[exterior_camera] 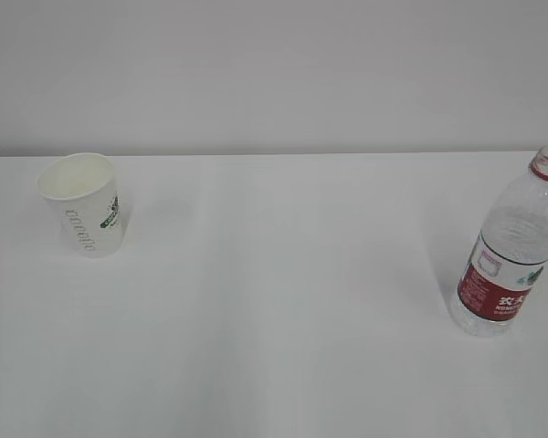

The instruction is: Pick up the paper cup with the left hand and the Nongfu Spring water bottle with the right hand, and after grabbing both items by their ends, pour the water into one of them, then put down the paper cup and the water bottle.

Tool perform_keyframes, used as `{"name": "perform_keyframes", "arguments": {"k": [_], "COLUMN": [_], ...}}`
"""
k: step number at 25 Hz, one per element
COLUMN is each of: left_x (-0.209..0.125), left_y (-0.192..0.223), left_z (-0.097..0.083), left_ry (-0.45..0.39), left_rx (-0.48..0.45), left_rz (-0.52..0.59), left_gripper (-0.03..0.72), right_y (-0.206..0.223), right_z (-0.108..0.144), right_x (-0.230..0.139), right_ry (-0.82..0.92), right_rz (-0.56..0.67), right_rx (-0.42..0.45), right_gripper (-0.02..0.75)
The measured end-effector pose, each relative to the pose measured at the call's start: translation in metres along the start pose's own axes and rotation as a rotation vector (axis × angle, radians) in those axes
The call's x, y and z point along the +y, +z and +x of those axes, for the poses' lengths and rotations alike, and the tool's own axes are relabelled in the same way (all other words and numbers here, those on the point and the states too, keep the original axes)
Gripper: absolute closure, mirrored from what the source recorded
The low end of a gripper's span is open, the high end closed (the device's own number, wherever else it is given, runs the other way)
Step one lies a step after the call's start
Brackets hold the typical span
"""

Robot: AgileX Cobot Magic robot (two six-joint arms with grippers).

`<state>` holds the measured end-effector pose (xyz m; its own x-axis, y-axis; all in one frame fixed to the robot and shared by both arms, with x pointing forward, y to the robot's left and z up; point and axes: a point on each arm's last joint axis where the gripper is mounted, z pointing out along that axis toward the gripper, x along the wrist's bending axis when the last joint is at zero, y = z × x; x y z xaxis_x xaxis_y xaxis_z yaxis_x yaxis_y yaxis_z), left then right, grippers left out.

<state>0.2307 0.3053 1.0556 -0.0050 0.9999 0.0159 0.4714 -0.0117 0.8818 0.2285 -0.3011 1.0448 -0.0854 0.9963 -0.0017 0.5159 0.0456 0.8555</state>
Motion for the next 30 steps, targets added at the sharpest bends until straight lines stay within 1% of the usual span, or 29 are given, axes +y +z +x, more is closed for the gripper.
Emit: {"name": "perform_keyframes", "arguments": {"k": [30], "left_x": [0.0], "left_y": [0.0], "left_z": [0.0001], "left_ry": [0.001], "left_rx": [0.001], "left_rz": [0.0], "left_gripper": [0.101], "right_y": [0.0], "right_z": [0.0], "right_x": [0.0], "right_ry": [0.0], "right_rz": [0.0], "right_rx": [0.0], "right_gripper": [0.149]}}
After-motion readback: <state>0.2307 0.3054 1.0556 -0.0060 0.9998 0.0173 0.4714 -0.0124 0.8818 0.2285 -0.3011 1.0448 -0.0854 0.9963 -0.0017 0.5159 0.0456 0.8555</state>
